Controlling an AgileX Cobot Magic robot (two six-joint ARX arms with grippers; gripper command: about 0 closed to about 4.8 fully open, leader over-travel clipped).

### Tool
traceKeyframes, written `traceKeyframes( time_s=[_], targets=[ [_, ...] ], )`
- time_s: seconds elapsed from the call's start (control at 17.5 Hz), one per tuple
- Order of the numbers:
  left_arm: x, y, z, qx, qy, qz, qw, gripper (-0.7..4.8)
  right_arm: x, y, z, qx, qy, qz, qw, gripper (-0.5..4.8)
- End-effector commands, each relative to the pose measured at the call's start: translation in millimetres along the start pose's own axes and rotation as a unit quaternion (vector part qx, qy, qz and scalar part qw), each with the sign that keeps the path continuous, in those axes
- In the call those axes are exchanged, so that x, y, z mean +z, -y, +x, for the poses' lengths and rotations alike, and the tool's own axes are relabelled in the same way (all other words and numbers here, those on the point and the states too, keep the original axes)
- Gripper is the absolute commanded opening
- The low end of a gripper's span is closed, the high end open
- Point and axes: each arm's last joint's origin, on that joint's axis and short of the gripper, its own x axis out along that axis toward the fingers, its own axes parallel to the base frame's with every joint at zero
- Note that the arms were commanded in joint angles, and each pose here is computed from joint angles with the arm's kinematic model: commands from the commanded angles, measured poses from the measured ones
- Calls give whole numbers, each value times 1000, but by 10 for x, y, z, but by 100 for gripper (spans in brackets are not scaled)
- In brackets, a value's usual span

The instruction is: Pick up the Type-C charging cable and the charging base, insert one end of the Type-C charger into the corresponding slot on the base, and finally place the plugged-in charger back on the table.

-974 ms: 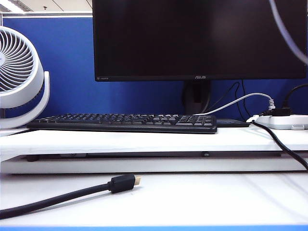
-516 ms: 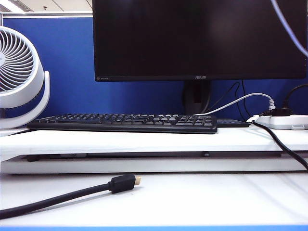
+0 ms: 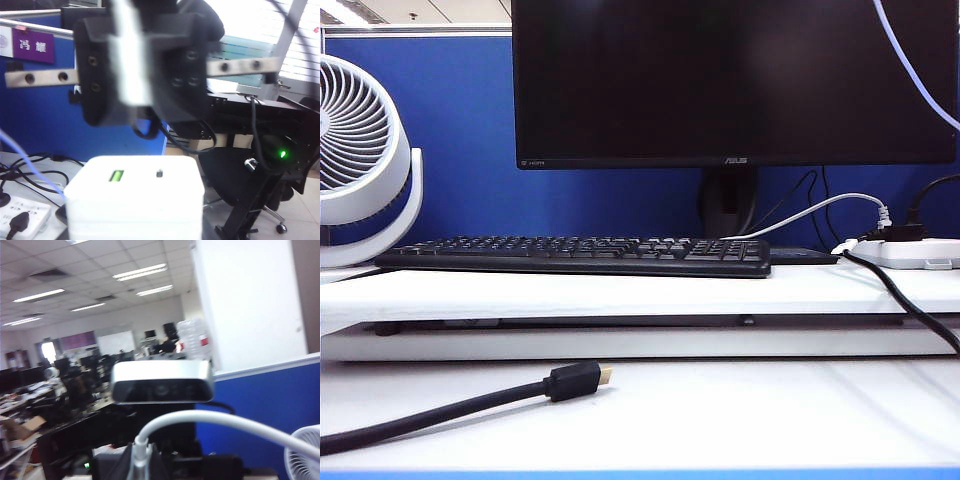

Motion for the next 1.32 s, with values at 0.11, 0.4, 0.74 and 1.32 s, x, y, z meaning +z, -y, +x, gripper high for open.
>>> traceKeyframes(
  time_s=[0.11,0.4,0.74,1.32],
  targets=[
    [77,43,-20,-26,17,30,999,-6,44,-73,-12,11,-2,22,1000,0],
    [95,24,-49,-19,23,27,999,-6,77,-160,-34,14,-5,20,1000,0],
    [110,33,-49,-30,25,-5,999,-6,42,-132,-34,12,-22,43,999,0],
    [102,25,-44,-31,23,-32,999,-6,38,-127,-33,11,-23,43,999,-1]
  ],
)
